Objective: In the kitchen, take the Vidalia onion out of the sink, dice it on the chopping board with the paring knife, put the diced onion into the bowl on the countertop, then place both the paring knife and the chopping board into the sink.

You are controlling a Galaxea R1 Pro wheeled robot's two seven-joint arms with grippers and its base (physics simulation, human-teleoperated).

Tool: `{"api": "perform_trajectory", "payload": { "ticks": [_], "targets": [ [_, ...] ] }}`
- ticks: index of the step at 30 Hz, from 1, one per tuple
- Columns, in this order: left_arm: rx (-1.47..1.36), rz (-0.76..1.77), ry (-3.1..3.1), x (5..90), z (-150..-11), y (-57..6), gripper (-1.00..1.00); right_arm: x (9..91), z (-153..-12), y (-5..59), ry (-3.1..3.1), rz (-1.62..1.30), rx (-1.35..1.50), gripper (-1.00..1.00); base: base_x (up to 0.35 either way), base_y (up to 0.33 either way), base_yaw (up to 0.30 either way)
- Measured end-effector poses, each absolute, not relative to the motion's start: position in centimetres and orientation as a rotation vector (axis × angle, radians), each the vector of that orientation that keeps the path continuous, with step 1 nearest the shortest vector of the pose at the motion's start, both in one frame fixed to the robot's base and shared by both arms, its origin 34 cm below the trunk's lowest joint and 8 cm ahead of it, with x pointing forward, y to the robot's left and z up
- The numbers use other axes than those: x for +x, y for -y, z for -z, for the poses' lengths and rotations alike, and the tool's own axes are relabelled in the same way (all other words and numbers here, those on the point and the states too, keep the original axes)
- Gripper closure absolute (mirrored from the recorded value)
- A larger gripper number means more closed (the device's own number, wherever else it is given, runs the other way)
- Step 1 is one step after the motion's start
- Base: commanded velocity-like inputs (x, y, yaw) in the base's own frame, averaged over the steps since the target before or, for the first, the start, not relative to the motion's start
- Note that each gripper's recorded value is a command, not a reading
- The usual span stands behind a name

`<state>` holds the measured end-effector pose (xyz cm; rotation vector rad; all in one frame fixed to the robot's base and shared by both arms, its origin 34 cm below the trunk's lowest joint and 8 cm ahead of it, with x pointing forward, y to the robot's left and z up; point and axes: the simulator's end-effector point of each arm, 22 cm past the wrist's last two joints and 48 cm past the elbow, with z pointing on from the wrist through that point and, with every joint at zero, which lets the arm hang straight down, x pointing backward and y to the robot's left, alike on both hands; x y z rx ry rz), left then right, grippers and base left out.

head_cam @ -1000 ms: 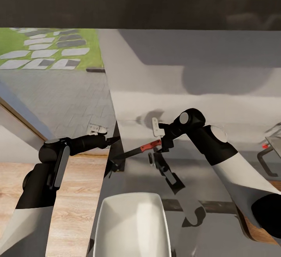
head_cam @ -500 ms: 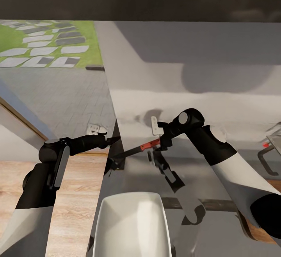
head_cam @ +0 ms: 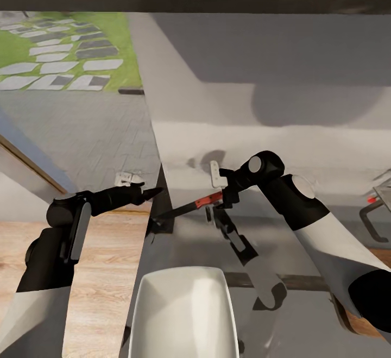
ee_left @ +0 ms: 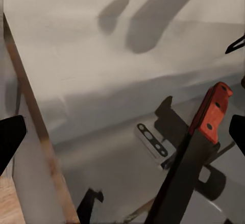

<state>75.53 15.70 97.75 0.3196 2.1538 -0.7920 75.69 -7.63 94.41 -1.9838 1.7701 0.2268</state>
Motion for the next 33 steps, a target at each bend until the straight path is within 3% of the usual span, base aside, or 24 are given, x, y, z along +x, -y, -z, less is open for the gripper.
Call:
{"api": "perform_trajectory", "payload": {
  "ticks": [10, 18, 33],
  "targets": [
    [0.398, 1.018, -2.033, 72.9, -102.6, -18.6, -1.0, 75.6, -94.2, 7.6, -1.772, -0.232, -1.985, -1.0, 0.0, 0.0, 0.0],
    [0.322, 0.982, -2.028, 73.0, -104.1, -24.3, -1.0, 75.7, -94.1, 7.6, -1.774, -0.232, -1.983, -1.0, 0.0, 0.0, 0.0],
    [0.361, 1.044, -2.018, 72.1, -104.2, -24.8, -1.0, 75.6, -93.0, 7.6, -1.784, -0.25, -1.988, -1.0, 0.0, 0.0, 0.0]
  ]
}}
